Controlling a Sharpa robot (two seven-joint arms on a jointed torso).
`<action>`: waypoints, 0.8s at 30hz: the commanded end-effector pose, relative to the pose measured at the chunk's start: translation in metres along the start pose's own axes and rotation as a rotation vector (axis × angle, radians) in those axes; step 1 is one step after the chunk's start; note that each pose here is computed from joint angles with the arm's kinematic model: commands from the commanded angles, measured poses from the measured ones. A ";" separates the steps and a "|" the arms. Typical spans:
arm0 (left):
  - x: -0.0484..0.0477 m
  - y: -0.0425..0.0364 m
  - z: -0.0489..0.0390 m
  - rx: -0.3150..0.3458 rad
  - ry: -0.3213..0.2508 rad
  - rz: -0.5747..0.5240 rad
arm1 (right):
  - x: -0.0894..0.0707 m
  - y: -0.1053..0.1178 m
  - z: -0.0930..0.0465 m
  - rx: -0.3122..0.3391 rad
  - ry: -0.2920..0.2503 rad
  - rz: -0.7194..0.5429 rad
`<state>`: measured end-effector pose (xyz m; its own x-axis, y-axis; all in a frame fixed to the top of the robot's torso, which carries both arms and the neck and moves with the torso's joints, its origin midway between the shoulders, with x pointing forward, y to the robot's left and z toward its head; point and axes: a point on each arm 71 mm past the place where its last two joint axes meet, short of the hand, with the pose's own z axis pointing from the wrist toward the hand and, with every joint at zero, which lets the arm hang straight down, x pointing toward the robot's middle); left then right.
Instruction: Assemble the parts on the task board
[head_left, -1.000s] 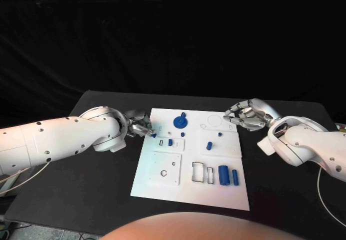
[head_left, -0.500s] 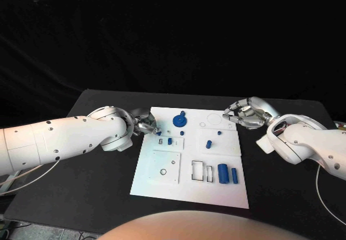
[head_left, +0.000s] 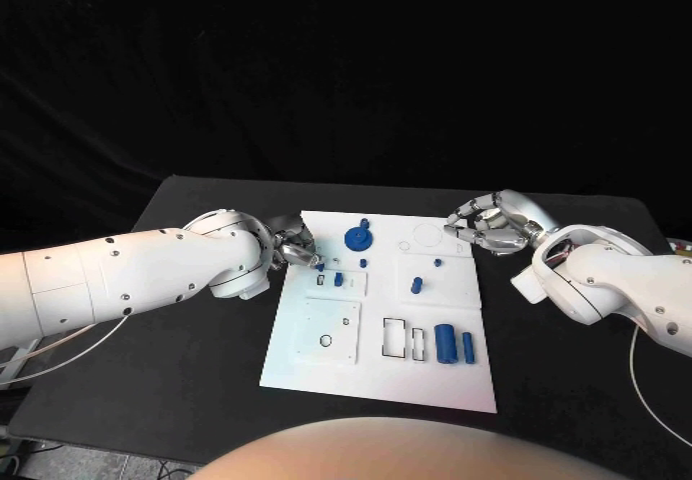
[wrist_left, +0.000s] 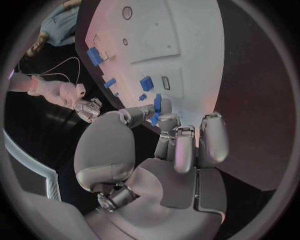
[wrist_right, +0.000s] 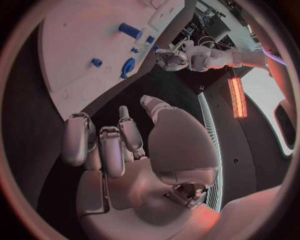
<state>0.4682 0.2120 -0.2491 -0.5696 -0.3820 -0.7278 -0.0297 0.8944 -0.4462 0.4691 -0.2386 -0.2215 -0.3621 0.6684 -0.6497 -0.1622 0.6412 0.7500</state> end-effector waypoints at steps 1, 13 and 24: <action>0.0040 0.0007 0.0013 -0.025 0.043 0.030 | 0.001 0.001 0.000 -0.008 0.008 -0.001; 0.0057 0.0017 0.0043 -0.045 0.057 0.055 | 0.001 0.001 0.000 -0.008 0.007 -0.002; 0.0075 0.0001 0.0054 -0.044 0.063 0.069 | 0.001 0.001 0.000 -0.009 0.008 -0.001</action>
<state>0.4695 0.2099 -0.2562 -0.6082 -0.3275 -0.7231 -0.0360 0.9214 -0.3870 0.4690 -0.2384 -0.2214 -0.3623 0.6686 -0.6494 -0.1625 0.6407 0.7504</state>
